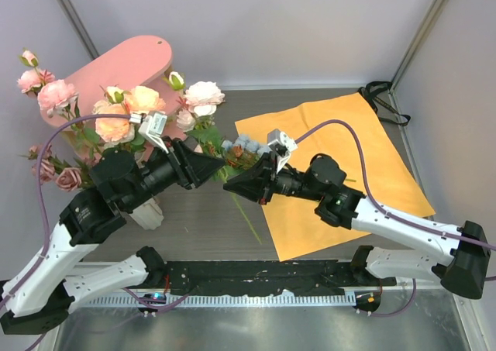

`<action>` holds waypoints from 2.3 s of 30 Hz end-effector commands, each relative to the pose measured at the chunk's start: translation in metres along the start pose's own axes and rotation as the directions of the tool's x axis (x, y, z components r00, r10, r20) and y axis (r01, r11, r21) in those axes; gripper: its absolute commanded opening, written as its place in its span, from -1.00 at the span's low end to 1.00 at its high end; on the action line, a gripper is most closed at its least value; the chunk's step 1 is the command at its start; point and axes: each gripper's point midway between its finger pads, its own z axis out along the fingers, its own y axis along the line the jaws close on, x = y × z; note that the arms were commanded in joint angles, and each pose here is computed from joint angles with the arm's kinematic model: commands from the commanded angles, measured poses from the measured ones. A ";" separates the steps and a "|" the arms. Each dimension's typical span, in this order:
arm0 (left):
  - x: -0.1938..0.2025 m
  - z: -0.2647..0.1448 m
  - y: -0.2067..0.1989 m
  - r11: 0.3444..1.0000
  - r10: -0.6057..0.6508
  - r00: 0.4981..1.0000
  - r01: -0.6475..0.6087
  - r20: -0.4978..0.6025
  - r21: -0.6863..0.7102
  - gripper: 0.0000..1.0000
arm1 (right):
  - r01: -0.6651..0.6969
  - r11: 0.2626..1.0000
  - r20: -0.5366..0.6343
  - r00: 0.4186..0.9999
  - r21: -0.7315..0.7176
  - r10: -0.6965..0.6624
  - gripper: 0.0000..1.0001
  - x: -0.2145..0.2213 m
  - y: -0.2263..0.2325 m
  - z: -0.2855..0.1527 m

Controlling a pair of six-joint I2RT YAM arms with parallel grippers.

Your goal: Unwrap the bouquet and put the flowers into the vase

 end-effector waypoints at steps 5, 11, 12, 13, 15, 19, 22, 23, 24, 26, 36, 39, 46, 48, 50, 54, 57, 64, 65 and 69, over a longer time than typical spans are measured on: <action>-0.023 -0.015 -0.001 0.997 0.074 0.995 -0.072 0.060 -0.035 -1.00 | 0.059 0.995 0.062 0.997 -0.080 -0.054 -0.71 -0.021 0.025 0.014; -0.069 -0.066 0.006 0.952 0.273 0.955 -0.251 0.115 -0.174 -1.00 | 0.068 0.976 0.018 0.997 0.208 -0.073 0.51 -0.016 -0.022 -0.001; -0.083 -0.085 0.001 0.939 0.316 0.939 -0.290 0.132 -0.187 -0.99 | 0.088 0.967 0.010 0.996 0.241 -0.093 0.56 -0.015 -0.028 -0.006; -0.090 -0.095 0.001 0.930 0.336 0.930 -0.304 0.146 -0.204 -0.99 | 0.098 0.946 0.025 0.993 0.309 -0.111 0.64 -0.019 -0.038 -0.014; -0.112 -0.122 -0.008 0.923 0.364 0.908 -0.322 0.207 -0.211 -1.00 | 0.124 0.928 0.008 0.991 0.351 -0.135 0.70 -0.017 -0.045 -0.023; -0.138 -0.159 -0.026 0.899 0.435 0.855 -0.394 0.283 -0.191 -0.99 | 0.154 0.886 0.002 0.985 0.438 -0.172 0.74 -0.019 -0.059 -0.038; -0.153 -0.183 -0.028 0.890 0.454 0.823 -0.402 0.341 -0.216 -1.00 | 0.156 0.873 -0.006 0.985 0.461 -0.172 0.73 -0.019 -0.062 -0.042; -0.155 -0.186 -0.028 0.885 0.464 0.815 -0.408 0.348 -0.224 -1.00 | 0.157 0.874 -0.012 0.985 0.460 -0.170 0.74 -0.018 -0.063 -0.042; -0.158 -0.193 -0.029 0.885 0.463 0.811 -0.406 0.357 -0.227 -1.00 | 0.157 0.875 -0.017 0.986 0.457 -0.168 0.74 -0.016 -0.062 -0.042; -0.161 -0.198 -0.030 0.881 0.472 0.808 -0.413 0.354 -0.233 -0.99 | 0.153 0.877 -0.030 0.987 0.455 -0.157 0.74 -0.012 -0.063 -0.040; -0.136 -0.248 -0.059 0.902 0.400 0.849 -0.432 0.345 0.020 -1.00 | 0.171 0.875 -0.082 0.985 0.452 -0.150 0.74 0.002 -0.071 -0.032; -0.128 -0.245 -0.034 0.909 0.412 0.859 -0.411 0.304 -0.071 -1.00 | 0.169 0.880 -0.091 0.986 0.443 -0.143 0.74 0.004 -0.072 -0.026; -0.139 -0.251 0.025 0.843 0.503 0.814 -0.387 0.292 -0.373 -0.99 | 0.152 0.879 -0.103 0.988 0.452 -0.119 0.74 0.014 -0.075 -0.026; -0.143 -0.245 0.031 0.821 0.530 0.793 -0.390 0.300 -0.418 -1.00 | 0.149 0.874 -0.104 0.988 0.463 -0.113 0.74 0.016 -0.077 -0.029; -0.145 -0.238 0.034 0.795 0.566 0.770 -0.417 0.293 -0.440 -1.00 | 0.145 0.869 -0.105 0.989 0.474 -0.108 0.74 0.016 -0.079 -0.031; -0.159 -0.239 0.029 0.783 0.590 0.731 -0.415 0.343 -0.463 -0.99 | 0.147 0.862 -0.111 0.988 0.485 -0.106 0.74 0.017 -0.079 -0.035; -0.175 -0.250 0.026 0.782 0.589 0.711 -0.382 0.385 -0.493 -1.00 | 0.142 0.862 -0.110 0.989 0.487 -0.101 0.73 0.016 -0.079 -0.036; -0.188 -0.251 0.026 0.717 0.665 0.656 -0.427 0.357 -0.551 -0.99 | 0.136 0.866 -0.107 0.990 0.481 -0.096 0.74 0.016 -0.078 -0.032; -0.186 -0.244 0.028 0.705 0.673 0.658 -0.434 0.337 -0.560 -1.00 | 0.135 0.865 -0.109 0.990 0.483 -0.094 0.74 0.016 -0.079 -0.032; -0.179 -0.233 0.035 0.693 0.679 0.664 -0.439 0.313 -0.572 -0.99 | 0.131 0.864 -0.108 0.990 0.487 -0.089 0.74 0.017 -0.080 -0.031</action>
